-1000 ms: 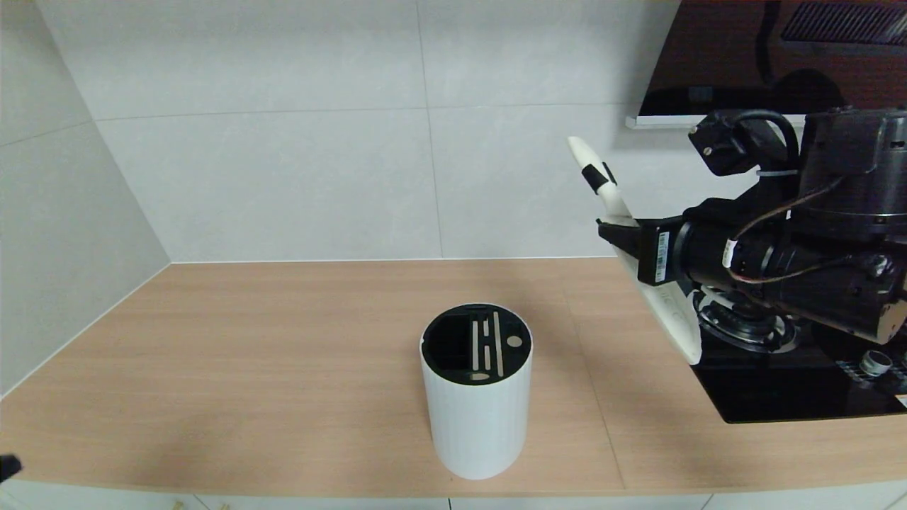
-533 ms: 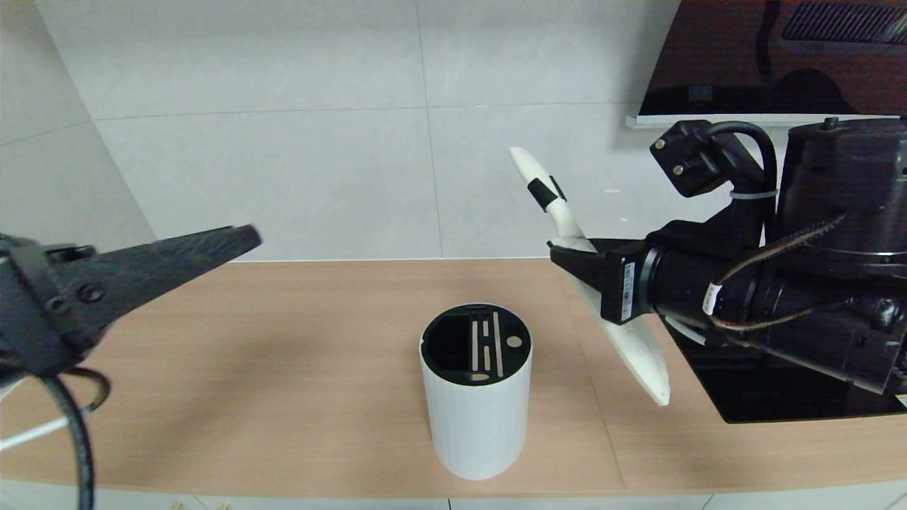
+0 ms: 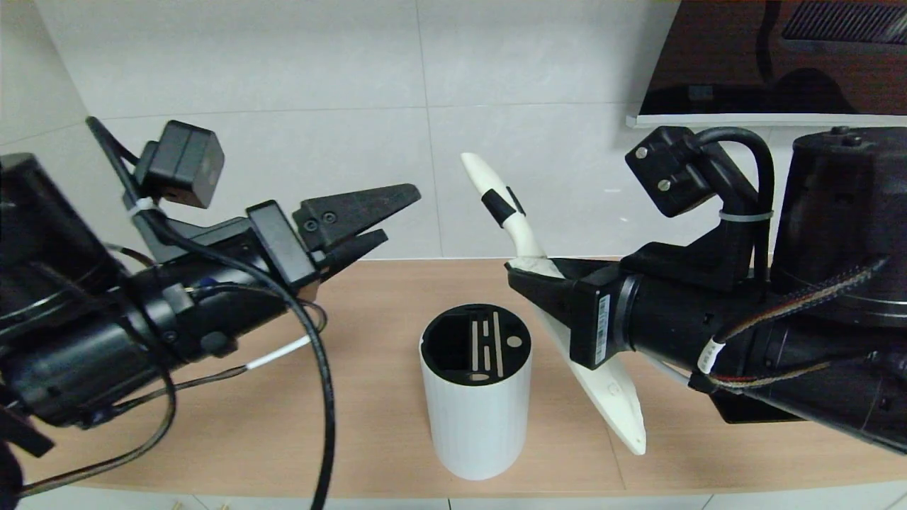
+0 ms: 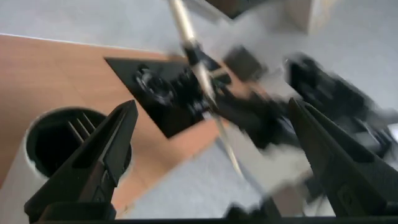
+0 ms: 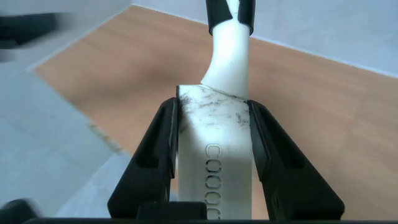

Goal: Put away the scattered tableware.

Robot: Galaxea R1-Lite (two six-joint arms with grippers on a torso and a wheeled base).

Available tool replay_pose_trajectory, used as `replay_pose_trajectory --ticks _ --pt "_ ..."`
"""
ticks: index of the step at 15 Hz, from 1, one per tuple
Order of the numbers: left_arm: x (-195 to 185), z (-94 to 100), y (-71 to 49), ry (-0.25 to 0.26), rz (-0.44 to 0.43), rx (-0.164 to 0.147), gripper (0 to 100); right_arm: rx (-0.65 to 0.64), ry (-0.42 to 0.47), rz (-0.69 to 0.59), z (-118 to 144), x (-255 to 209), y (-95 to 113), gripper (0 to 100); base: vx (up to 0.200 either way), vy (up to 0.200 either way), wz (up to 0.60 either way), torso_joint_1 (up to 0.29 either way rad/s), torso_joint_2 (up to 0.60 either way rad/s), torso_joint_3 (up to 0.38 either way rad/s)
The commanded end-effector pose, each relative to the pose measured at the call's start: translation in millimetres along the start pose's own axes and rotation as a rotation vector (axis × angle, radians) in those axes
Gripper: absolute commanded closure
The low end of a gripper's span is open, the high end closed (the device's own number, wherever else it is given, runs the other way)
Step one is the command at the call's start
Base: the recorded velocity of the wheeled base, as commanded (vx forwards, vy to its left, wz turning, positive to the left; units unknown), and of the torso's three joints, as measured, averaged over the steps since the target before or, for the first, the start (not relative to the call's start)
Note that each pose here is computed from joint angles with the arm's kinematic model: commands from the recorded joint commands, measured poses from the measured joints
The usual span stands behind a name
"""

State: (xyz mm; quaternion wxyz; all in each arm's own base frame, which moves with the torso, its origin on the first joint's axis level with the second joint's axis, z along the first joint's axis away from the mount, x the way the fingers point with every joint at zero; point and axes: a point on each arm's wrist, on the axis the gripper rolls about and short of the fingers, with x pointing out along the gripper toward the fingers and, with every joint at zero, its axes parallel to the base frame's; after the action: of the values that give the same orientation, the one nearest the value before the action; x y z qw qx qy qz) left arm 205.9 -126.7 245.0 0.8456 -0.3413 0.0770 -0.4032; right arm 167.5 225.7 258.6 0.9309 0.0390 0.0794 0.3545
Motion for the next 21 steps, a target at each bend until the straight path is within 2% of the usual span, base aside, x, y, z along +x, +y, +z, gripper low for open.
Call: replay_pose_trajectory --ticks 1,2,3,5,9,14,21 --pt "35 -31.4 16.1 0.039 0.023 -0.03 0 -0.004 0.009 0.027 -3 -1 7 100 0.0 0.0 0.0 0.0 0.0 0.0" --pt "36 -32.4 15.5 0.038 0.019 -0.037 0 -0.005 0.011 0.027 -3 -1 7 100 0.0 0.0 0.0 0.0 0.0 0.0" --pt "35 -31.2 11.6 0.036 0.002 -0.073 0 -0.006 0.015 0.027 -5 0 8 100 0.0 0.0 0.0 0.0 0.0 0.0" --pt "34 -29.6 8.3 0.026 -0.011 -0.091 0 -0.009 0.022 0.037 -7 1 11 100 0.0 0.0 0.0 0.0 0.0 0.0" --pt "38 -32.6 2.2 0.015 -0.052 -0.09 0 -0.019 0.053 0.052 -16 8 19 100 0.0 0.0 0.0 0.0 0.0 0.0" --pt "42 -30.4 1.4 0.003 -0.055 -0.088 0 -0.011 0.01 0.073 -16 9 26 100 0.0 0.0 0.0 0.0 0.0 0.0" --pt "42 -32.0 2.4 0.009 -0.053 -0.091 0 -0.016 0.025 0.083 -24 14 30 100 0.0 0.0 0.0 0.0 0.0 0.0"
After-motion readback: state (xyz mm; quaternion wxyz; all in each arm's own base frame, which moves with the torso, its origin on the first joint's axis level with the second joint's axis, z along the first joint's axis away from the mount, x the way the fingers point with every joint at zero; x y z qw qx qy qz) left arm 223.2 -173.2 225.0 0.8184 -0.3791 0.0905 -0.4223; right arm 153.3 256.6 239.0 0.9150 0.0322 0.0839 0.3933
